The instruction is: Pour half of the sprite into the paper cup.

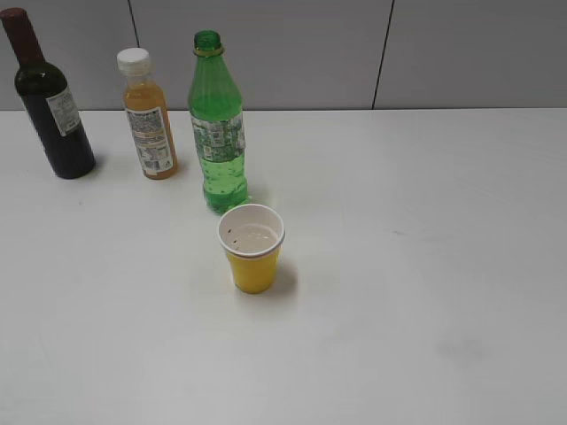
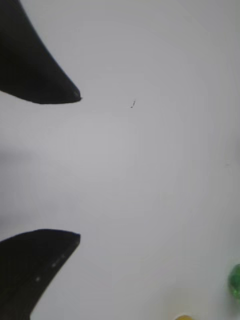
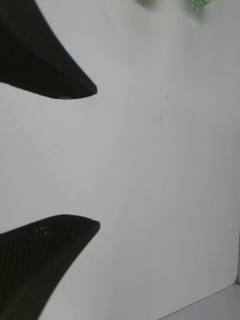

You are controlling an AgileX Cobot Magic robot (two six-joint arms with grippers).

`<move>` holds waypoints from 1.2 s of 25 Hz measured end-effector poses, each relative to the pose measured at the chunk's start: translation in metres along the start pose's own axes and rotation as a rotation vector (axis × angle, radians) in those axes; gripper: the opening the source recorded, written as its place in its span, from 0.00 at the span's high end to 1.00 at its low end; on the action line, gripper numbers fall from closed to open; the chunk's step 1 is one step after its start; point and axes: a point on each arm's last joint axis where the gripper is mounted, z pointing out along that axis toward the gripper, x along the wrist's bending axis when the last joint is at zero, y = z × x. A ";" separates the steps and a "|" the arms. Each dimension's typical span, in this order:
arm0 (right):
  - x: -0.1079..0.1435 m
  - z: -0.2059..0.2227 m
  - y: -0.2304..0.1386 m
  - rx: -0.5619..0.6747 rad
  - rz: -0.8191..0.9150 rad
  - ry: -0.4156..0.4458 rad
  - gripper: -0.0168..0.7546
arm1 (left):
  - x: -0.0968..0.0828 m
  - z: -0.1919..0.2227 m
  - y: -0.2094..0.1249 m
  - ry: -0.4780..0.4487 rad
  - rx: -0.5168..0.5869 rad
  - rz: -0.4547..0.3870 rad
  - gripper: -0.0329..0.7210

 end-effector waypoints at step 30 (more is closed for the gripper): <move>0.000 0.000 0.000 0.000 0.000 0.000 0.27 | -0.005 -0.032 -0.025 0.036 -0.249 0.040 0.17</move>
